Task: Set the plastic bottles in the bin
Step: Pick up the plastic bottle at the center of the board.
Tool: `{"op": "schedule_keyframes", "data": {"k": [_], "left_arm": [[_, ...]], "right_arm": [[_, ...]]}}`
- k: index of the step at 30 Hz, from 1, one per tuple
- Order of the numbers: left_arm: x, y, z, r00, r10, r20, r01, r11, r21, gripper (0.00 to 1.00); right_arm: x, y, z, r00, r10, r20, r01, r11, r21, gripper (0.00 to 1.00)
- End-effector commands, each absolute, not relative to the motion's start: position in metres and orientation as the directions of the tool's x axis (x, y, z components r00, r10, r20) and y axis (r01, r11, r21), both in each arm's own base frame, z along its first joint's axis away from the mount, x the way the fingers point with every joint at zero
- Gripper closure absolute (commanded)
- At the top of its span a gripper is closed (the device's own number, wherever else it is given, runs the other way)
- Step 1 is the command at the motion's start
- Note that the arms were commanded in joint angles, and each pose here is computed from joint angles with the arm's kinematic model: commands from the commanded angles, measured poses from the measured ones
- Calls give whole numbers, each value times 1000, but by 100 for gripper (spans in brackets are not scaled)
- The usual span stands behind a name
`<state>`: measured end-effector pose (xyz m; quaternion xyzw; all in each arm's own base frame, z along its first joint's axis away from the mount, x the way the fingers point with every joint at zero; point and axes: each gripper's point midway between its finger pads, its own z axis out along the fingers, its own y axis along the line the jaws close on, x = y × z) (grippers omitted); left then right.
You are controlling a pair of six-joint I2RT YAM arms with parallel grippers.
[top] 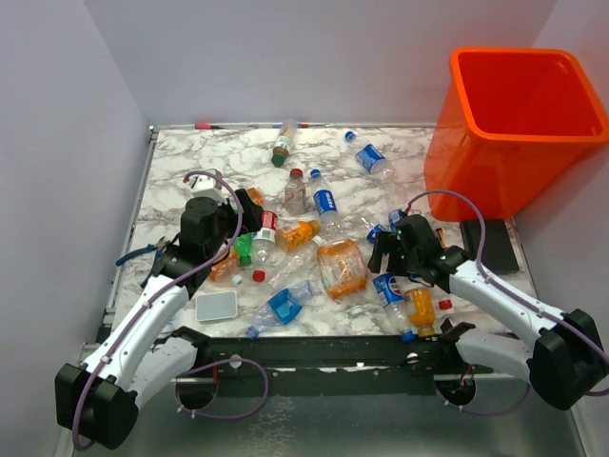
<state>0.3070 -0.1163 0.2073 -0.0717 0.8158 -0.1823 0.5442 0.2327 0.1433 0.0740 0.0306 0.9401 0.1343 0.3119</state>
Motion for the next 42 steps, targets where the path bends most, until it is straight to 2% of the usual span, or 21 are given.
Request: {"op": "schedule_keyframes", "data": {"k": [1, 5, 15, 18, 22, 26, 30, 34, 36, 42], "left_arm": [[305, -126, 211, -401, -317, -859, 131, 909, -396, 1], [303, -126, 214, -396, -322, -860, 135, 906, -401, 1], [301, -126, 218, -385, -328, -863, 143, 902, -407, 1], [301, -127, 219, -386, -328, -862, 147, 901, -408, 1], [300, -126, 222, -374, -335, -865, 145, 900, -412, 1], [300, -132, 236, -357, -375, -855, 171, 874, -455, 1], [288, -176, 269, -399, -417, -817, 386, 732, -562, 1], [252, -228, 312, -485, -424, -765, 633, 432, -642, 1], [236, -240, 326, -502, -410, -762, 697, 331, -637, 1], [204, -255, 339, -469, -348, -811, 790, 245, -562, 1]], "right_arm": [[212, 146, 63, -865, 93, -493, -39, 967, 251, 9], [210, 145, 49, -893, 84, -442, -13, 977, 212, 17], [215, 147, 46, -890, 71, -450, -21, 981, 195, 37], [216, 148, 48, -887, 70, -456, -24, 980, 197, 49], [225, 157, 82, -837, 104, -537, -55, 961, 272, 61], [240, 181, 175, -697, 175, -696, -200, 884, 422, 63], [240, 214, 265, -568, 249, -784, -422, 730, 538, 63], [243, 234, 314, -512, 337, -790, -519, 612, 597, 64], [247, 241, 331, -484, 392, -782, -546, 563, 620, 64], [250, 261, 368, -464, 511, -724, -625, 390, 676, 64]]}}
